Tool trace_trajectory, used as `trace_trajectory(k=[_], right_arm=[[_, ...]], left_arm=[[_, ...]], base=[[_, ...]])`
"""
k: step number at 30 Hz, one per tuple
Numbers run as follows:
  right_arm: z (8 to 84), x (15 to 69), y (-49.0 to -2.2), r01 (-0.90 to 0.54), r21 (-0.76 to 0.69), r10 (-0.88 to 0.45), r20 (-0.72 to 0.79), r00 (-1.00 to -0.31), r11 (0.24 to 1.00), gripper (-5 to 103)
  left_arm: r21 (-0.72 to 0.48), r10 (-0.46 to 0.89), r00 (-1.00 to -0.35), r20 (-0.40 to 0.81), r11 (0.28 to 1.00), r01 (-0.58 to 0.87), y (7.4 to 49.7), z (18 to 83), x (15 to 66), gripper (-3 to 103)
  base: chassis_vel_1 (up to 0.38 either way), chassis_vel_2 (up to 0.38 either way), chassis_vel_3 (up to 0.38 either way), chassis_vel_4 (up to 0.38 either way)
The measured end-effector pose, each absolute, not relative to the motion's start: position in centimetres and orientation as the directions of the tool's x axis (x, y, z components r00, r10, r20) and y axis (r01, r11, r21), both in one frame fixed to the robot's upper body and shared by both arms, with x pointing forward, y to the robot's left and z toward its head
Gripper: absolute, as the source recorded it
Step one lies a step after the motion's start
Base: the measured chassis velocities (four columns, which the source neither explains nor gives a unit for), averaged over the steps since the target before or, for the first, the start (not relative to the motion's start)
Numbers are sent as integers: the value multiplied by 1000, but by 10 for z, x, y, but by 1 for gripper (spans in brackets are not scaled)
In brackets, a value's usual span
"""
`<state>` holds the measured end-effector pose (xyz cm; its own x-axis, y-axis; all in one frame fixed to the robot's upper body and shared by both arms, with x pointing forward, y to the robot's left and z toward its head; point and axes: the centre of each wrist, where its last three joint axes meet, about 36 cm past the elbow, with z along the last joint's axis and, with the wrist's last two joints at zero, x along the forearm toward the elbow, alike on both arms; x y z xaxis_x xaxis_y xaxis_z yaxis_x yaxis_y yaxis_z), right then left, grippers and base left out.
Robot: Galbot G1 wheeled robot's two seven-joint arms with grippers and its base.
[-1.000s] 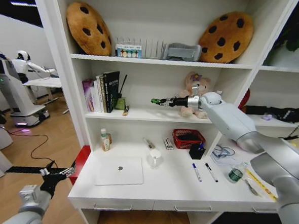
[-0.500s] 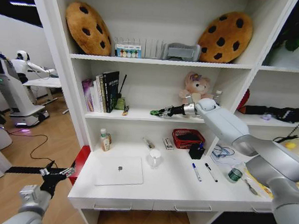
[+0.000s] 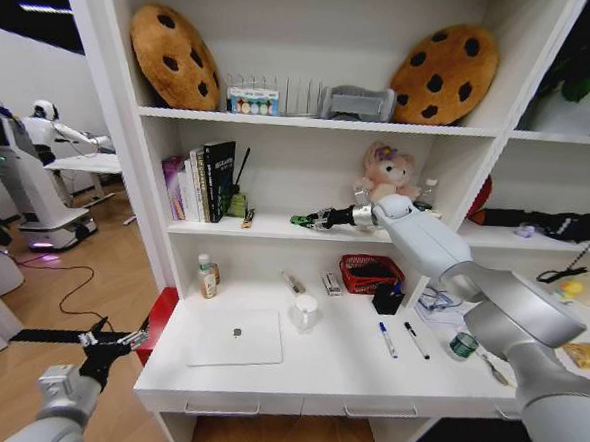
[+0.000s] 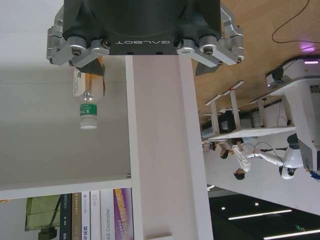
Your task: Organize the objects on the table.
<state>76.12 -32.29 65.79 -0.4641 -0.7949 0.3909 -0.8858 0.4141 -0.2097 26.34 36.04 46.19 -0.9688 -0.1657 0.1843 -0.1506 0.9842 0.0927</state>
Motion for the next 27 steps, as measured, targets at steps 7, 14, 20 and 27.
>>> trace_trajectory(k=[7, 14, 20, 27], right_arm=[[665, 725, -332, -790, -206, -777, 159, -609, 577, 78], [679, 644, -333, -668, -183, -689, -102, -717, 722, 98], [697, 511, -376, -459, -238, -508, -218, -834, 856, 100], [674, 435, -411, -190, -261, -265, -292, -919, 946, 100]], left_arm=[[93, -166, -969, 184, 984, -151, 360, 462, 263, 100], [93, -166, -969, 185, 984, -151, 360, 462, 263, 100], [93, -166, -969, 185, 984, -151, 360, 462, 263, 100], [93, -166, -969, 185, 984, -151, 360, 462, 263, 100]], base=[[0, 0, 0, 0], [0, 0, 0, 0], [0, 0, 0, 0], [0, 0, 0, 0]])
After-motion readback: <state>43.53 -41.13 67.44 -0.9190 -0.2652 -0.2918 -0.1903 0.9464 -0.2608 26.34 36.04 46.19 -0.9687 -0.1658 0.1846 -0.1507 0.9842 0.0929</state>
